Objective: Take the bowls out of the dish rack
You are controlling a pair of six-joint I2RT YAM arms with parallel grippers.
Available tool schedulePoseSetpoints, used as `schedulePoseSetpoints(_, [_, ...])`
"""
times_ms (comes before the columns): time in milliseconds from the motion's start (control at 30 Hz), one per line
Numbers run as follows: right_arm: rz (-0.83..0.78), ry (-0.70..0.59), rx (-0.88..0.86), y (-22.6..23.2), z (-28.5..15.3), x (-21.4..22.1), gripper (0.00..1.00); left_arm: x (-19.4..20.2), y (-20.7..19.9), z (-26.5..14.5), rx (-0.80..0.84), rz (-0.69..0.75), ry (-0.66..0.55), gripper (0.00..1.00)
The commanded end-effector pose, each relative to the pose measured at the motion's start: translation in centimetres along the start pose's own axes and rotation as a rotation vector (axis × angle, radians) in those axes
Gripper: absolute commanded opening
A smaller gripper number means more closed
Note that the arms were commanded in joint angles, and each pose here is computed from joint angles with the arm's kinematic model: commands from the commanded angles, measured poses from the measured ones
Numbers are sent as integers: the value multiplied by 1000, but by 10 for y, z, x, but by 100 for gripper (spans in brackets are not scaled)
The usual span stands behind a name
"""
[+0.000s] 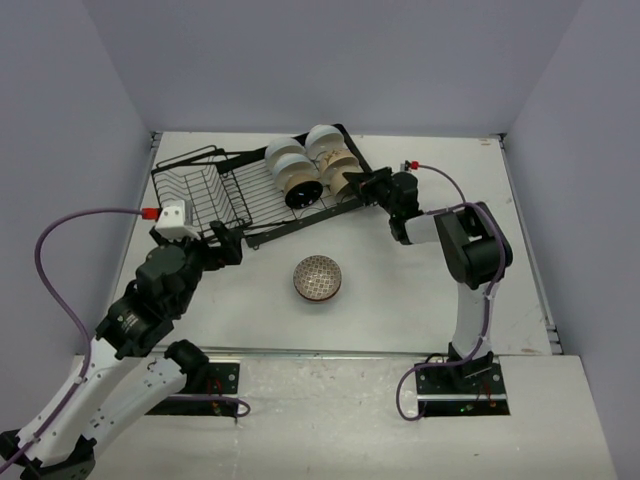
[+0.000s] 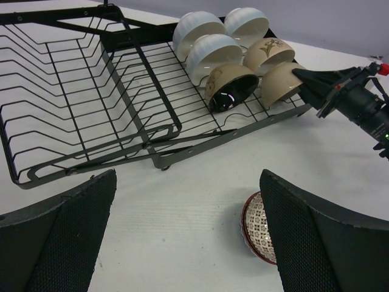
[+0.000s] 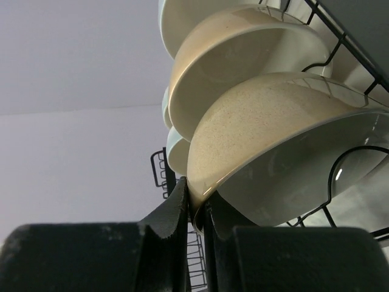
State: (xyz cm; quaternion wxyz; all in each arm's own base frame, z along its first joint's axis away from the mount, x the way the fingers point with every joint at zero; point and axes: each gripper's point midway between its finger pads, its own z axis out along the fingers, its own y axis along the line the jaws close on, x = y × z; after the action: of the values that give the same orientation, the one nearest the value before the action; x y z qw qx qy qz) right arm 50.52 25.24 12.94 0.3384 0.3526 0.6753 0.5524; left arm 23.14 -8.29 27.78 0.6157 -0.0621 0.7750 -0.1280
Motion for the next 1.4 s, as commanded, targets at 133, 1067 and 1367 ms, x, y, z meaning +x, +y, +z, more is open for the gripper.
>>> schedulePoseSetpoints(133, [62, -36, -101, 6, -12, -6, 0, -2, -9, 5, 42, 23, -7, 100])
schedulePoseSetpoints(1067, [-89, 55, -686, 122, -39, 6, 0, 5, -12, 9, 56, 49, 20, 100])
schedulePoseSetpoints(1367, [-124, 66, -708, 134, -50, 8, 0, 6, -13, 9, 58, 53, 24, 100])
